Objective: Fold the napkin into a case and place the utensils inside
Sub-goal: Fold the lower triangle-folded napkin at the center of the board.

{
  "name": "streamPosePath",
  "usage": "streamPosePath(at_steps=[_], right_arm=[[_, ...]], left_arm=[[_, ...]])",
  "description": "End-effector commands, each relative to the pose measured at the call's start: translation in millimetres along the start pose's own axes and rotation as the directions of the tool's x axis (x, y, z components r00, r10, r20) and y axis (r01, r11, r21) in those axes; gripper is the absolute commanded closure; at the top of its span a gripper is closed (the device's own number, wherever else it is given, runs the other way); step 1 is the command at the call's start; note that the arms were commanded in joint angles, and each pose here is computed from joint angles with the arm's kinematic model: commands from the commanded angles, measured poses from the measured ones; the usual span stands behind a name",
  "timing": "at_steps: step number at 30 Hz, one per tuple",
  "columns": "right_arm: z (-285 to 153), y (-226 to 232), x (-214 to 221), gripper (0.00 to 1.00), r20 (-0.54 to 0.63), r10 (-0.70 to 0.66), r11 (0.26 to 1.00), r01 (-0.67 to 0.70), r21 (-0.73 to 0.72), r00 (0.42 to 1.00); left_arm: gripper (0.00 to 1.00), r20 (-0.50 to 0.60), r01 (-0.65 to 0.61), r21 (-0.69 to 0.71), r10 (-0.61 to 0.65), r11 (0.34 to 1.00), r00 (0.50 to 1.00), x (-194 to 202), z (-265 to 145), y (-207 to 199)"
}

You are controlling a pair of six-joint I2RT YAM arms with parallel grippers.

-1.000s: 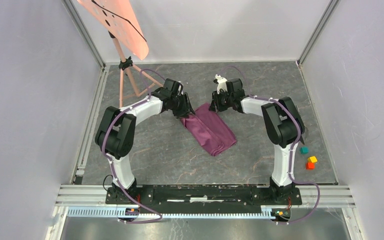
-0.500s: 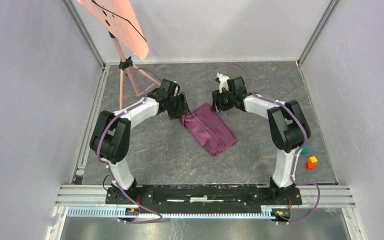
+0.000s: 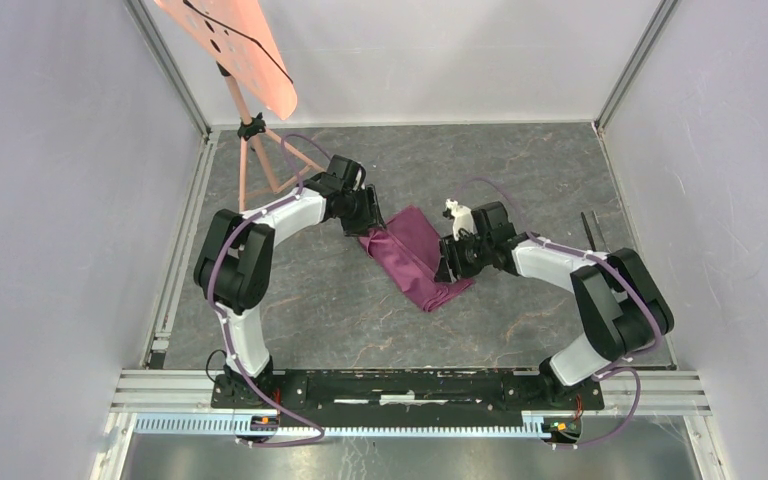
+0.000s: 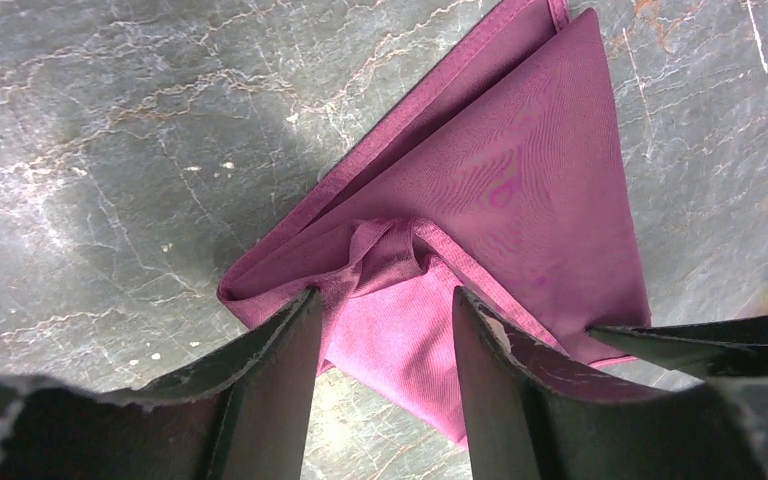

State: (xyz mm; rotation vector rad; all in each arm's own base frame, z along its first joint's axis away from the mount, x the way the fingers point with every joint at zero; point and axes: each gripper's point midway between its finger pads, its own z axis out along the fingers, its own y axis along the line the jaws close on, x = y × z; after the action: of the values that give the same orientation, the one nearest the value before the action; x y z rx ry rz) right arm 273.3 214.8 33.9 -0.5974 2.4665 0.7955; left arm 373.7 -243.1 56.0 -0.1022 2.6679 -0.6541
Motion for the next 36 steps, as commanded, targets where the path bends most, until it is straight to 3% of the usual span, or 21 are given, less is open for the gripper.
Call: streamPosePath(at_steps=[1, 9, 16, 22, 27, 36], right_arm=[[-4.1, 11.7, 2.8, 0.50, 0.033, -0.002, 0.998, 0.004, -0.061, 0.999], [0.8, 16.2, 14.0, 0.61, 0.022, -0.009, 0.997, 0.010, -0.081, 1.000], [-0.7, 25.5, 17.3, 0.63, 0.027, -0.021, 0.996, 0.024, -0.087, 0.999], [-4.8, 34.7, 17.4, 0.85, 0.035, -0.010, 0.995, 0.013, -0.101, 0.999], [-14.5, 39.3, 22.1, 0.98, 0.054, 0.034, 0.995, -0.029, -0.093, 0.998], [-10.7, 30.4, 37.0, 1.00, 0.091, 0.080, 0.995, -0.075, -0.061, 0.993]], left_arm=[[0.44, 0.004, -0.057, 0.047, 0.056, 0.997, 0.998, -8.6, -0.2, -12.5], [0.49, -0.003, -0.061, 0.059, 0.062, 0.996, 0.998, -5.0, -1.2, -16.9], [0.53, -0.002, -0.058, 0.059, 0.058, 0.997, 0.998, -4.2, -2.7, -17.4], [0.55, 0.000, -0.059, 0.068, 0.059, 0.996, 0.998, -4.0, -6.4, -20.9], [0.55, 0.002, -0.063, 0.070, 0.063, 0.996, 0.998, -3.4, -8.9, -21.8], [0.56, -0.020, -0.052, 0.084, 0.054, 0.995, 0.998, -2.5, 2.8, -24.4]])
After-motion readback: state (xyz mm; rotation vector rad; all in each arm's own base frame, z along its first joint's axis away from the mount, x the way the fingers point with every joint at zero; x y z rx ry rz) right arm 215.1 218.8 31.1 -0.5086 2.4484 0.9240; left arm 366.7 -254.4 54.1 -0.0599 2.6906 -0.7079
